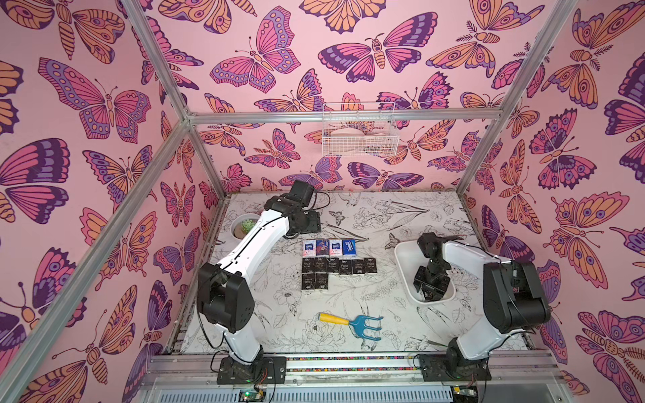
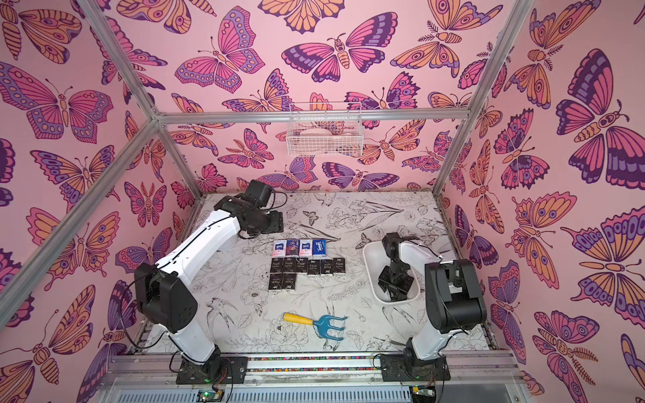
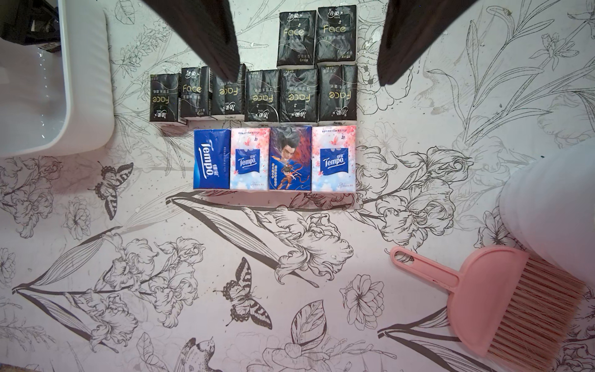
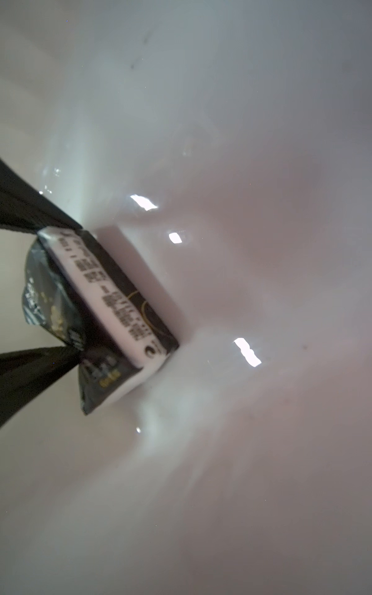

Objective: Take the pocket tissues out of the storage box
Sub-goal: Move the pocket tissues to the storage box.

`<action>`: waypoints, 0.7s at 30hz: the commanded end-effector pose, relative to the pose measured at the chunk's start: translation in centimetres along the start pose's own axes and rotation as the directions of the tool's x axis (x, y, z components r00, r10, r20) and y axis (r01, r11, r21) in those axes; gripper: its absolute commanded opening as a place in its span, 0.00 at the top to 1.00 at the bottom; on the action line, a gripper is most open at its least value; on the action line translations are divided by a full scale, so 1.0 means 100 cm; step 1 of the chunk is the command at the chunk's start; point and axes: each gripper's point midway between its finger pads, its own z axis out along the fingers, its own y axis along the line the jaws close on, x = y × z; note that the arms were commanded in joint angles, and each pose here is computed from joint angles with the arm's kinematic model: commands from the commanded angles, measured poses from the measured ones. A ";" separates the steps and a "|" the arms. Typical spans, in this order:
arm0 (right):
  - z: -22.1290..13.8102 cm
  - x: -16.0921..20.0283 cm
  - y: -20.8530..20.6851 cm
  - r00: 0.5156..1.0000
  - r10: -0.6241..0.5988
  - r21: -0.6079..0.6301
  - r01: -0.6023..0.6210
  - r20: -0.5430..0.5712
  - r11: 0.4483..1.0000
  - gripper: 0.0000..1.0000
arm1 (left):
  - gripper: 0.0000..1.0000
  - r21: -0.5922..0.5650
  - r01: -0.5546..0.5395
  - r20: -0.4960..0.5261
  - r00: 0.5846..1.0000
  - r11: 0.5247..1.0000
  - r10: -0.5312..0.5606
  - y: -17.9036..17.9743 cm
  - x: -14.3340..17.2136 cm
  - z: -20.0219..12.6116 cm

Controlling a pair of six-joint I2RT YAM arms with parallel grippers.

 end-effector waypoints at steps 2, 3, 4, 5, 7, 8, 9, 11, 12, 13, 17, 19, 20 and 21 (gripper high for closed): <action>-0.001 -0.059 0.034 0.980 0.007 -0.110 0.015 0.198 0.994 0.44 | 0.26 -0.007 0.004 0.001 1.000 1.000 -0.004 0.001 -0.005 0.004; -0.005 -0.062 0.036 0.978 0.009 -0.117 0.016 0.209 0.993 0.44 | 0.26 -0.010 0.002 0.000 1.000 1.000 -0.002 0.002 -0.005 0.004; -0.008 -0.065 0.038 0.976 0.012 -0.128 0.016 0.215 0.992 0.44 | 0.26 -0.010 0.000 0.001 1.000 1.000 0.000 0.002 -0.006 0.004; -0.010 -0.068 0.040 0.976 0.013 -0.134 0.017 0.218 0.991 0.44 | 0.26 -0.012 0.000 0.002 1.000 1.000 0.000 0.002 -0.006 0.004; -0.018 -0.073 0.046 0.973 0.012 -0.152 0.024 0.231 0.988 0.45 | 0.26 -0.015 -0.003 0.005 1.000 1.000 0.003 0.002 -0.007 0.004; -0.020 -0.076 0.047 0.972 0.011 -0.155 0.026 0.234 0.988 0.45 | 0.26 -0.015 -0.003 0.009 1.000 1.000 0.003 0.002 -0.008 0.004; -0.022 -0.078 0.049 0.971 0.012 -0.160 0.027 0.239 0.987 0.45 | 0.26 -0.017 -0.003 0.009 1.000 1.000 0.003 0.003 -0.009 0.004; -0.027 -0.082 0.053 0.968 0.009 -0.165 0.034 0.250 0.986 0.45 | 0.26 -0.018 -0.004 0.011 1.000 1.000 0.005 0.003 -0.010 0.005; -0.029 -0.085 0.054 0.967 0.008 -0.167 0.036 0.254 0.985 0.45 | 0.26 -0.019 -0.004 0.010 1.000 1.000 0.004 0.003 -0.010 0.005; -0.032 -0.087 0.057 0.966 0.003 -0.172 0.043 0.259 0.984 0.45 | 0.26 -0.018 -0.004 0.010 1.000 1.000 0.004 0.002 -0.010 0.005; -0.050 -0.088 0.062 0.960 -0.009 -0.206 0.069 0.280 0.976 0.44 | 0.26 -0.013 -0.006 0.009 1.000 1.000 0.006 0.001 -0.011 0.005; -0.061 -0.084 0.062 0.956 -0.021 -0.225 0.090 0.292 0.970 0.44 | 0.26 -0.005 -0.007 0.008 1.000 1.000 0.007 -0.001 -0.011 0.005; -0.065 -0.082 0.060 0.955 -0.024 -0.226 0.094 0.295 0.969 0.44 | 0.26 0.001 -0.007 0.009 1.000 1.000 0.007 -0.002 -0.012 0.004; -0.068 -0.079 0.059 0.955 -0.027 -0.228 0.098 0.296 0.969 0.43 | 0.26 0.006 -0.007 0.007 1.000 1.000 0.007 -0.003 -0.012 0.005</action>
